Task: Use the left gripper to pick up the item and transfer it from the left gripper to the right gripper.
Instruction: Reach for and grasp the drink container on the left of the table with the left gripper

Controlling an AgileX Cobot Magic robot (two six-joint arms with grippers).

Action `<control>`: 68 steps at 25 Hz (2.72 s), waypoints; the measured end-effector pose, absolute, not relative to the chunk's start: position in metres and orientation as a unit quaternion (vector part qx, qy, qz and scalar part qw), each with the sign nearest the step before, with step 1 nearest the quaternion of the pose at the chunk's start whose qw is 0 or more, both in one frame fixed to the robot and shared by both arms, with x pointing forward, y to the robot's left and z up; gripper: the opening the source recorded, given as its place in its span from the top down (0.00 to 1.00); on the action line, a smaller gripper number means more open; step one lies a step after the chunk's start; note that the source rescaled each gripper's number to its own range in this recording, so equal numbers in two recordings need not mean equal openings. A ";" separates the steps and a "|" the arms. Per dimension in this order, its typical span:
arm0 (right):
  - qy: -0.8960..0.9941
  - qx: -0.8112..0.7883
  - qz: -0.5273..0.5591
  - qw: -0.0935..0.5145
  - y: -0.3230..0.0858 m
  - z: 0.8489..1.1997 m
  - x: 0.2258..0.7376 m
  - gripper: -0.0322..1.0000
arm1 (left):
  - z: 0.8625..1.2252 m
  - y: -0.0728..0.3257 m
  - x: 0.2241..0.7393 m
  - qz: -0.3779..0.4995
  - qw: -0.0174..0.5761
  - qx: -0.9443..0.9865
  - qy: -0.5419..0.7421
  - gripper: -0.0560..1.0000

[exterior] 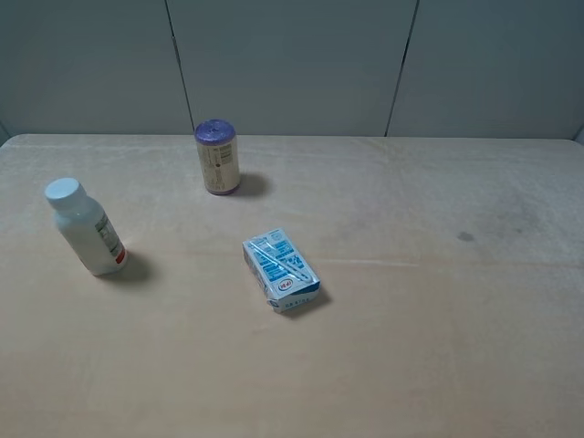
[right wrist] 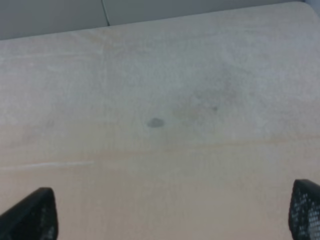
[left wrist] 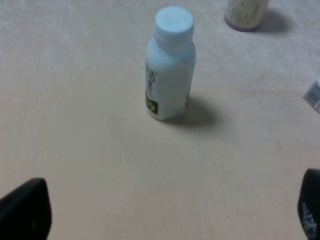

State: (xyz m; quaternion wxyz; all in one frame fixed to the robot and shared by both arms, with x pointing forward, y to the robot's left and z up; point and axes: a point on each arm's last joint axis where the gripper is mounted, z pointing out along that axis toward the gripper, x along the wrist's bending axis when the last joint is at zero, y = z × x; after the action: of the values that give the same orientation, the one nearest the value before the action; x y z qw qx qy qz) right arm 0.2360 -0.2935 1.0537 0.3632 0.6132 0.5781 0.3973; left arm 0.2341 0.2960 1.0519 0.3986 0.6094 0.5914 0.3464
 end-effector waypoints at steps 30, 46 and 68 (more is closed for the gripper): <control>0.578 0.613 0.397 0.363 -0.293 1.054 0.236 0.00 | 1.080 0.296 0.244 0.328 0.383 0.615 0.606 0.00; 0.578 0.614 0.397 0.363 -0.293 1.054 0.236 0.00 | 1.144 0.297 0.365 0.212 0.273 0.609 0.713 0.00; 0.578 0.613 0.397 0.363 -0.293 1.054 0.236 0.00 | 1.063 0.276 0.495 0.083 0.112 0.581 0.802 0.00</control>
State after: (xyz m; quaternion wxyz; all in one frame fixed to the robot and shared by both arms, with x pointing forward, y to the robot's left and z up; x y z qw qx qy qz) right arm 0.2360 -0.2934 1.0537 0.3630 0.6134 0.5779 0.3974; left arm 0.4953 0.2760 1.0627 0.1119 0.5813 0.8017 0.0827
